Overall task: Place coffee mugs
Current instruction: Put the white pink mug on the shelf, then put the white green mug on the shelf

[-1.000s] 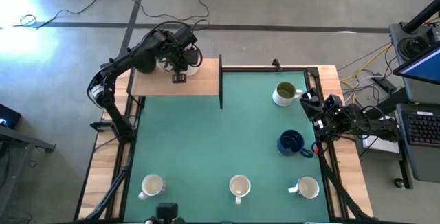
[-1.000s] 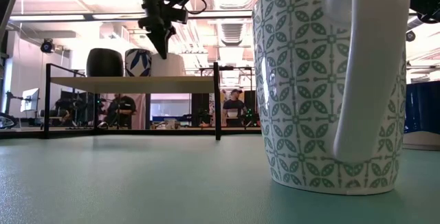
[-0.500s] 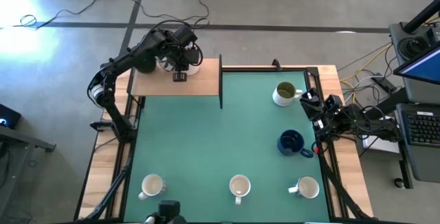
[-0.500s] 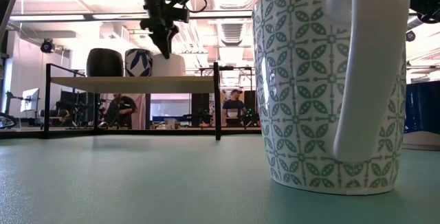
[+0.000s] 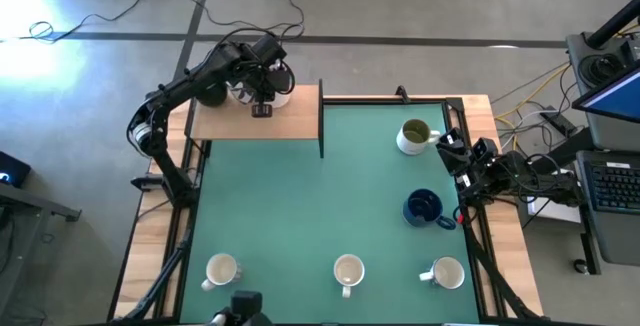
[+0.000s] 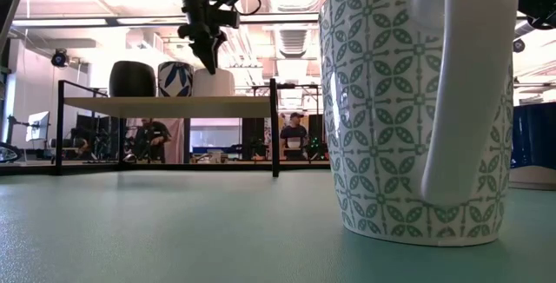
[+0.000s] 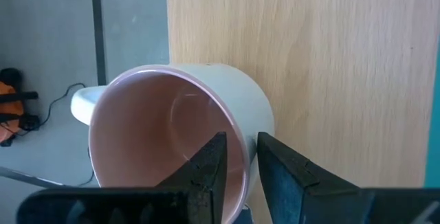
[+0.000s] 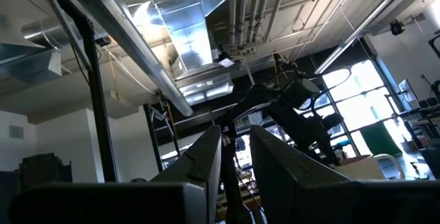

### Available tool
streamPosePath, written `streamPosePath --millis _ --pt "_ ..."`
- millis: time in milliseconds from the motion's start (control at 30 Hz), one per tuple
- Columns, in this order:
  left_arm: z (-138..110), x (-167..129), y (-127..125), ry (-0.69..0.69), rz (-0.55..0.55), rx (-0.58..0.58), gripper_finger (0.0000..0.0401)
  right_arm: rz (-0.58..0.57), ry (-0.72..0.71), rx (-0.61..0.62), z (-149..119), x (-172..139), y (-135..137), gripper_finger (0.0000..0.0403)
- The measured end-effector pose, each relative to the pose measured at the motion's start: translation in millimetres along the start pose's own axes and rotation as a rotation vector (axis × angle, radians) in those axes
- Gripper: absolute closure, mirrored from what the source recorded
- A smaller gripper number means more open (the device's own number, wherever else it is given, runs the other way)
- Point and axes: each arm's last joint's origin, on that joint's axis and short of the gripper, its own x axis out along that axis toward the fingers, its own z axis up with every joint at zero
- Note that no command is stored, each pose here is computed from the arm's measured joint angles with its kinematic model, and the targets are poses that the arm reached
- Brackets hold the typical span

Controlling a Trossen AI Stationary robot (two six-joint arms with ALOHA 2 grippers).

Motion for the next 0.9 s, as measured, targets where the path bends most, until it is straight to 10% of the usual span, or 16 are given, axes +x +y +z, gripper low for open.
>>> streamPosePath --millis 700,900 --pt "1 -45 -24 -0.111 0.019 -0.054 0.0337 0.000 0.000 0.000 0 0 0 0.0335" --pt "7 -69 -47 -0.286 -0.147 -0.090 0.0337 0.000 0.000 0.000 0 0 0 0.0335"
